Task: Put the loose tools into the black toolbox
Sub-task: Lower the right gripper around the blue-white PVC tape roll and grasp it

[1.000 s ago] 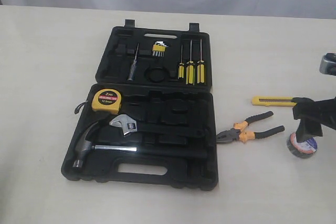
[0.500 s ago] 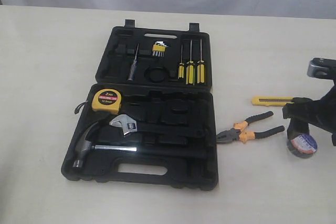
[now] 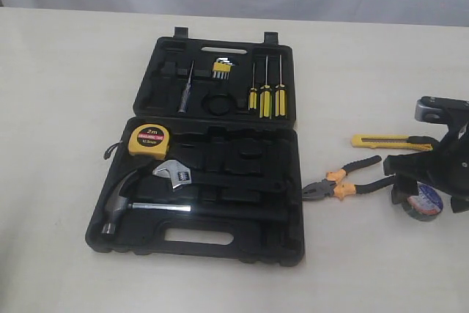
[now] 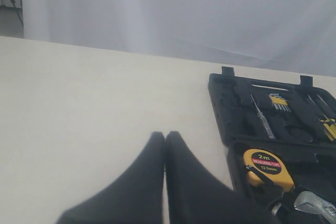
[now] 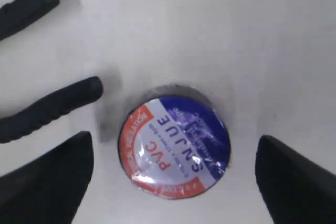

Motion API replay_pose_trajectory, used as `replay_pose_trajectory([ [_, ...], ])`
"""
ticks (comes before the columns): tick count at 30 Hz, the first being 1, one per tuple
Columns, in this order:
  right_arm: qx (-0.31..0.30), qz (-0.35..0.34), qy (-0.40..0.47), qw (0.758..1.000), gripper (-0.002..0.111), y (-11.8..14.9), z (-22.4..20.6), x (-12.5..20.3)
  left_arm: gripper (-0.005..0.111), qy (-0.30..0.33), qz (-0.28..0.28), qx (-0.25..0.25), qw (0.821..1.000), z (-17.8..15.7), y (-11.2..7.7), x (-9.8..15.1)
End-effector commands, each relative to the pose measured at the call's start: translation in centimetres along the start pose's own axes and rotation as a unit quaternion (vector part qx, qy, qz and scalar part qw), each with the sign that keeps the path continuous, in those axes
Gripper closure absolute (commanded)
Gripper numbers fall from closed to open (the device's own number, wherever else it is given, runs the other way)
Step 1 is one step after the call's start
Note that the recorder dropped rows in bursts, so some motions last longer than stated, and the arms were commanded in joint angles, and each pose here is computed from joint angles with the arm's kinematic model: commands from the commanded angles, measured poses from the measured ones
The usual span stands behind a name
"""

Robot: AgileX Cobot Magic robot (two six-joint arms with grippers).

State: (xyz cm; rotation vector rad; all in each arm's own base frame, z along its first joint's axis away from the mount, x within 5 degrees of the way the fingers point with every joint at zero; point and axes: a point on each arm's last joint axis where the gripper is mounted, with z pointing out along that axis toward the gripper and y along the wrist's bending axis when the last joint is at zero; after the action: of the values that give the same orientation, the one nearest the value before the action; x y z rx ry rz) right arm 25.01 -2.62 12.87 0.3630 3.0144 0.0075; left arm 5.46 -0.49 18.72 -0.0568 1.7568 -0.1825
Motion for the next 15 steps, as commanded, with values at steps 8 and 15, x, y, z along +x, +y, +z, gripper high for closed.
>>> replay_pose_trajectory([
  [8, 0.001, 0.002, -0.005, 1.0, 0.054, -0.14, 0.21, -0.11, 0.107, 0.0, 0.003, 0.002, 1.0, -0.02, -0.04, -0.14],
  [15, 0.002, 0.002, -0.001, 1.0, 0.073, -0.15, 0.22, -0.04, 0.107, 0.0, 0.003, 0.002, 1.0, -0.02, -0.04, -0.14],
])
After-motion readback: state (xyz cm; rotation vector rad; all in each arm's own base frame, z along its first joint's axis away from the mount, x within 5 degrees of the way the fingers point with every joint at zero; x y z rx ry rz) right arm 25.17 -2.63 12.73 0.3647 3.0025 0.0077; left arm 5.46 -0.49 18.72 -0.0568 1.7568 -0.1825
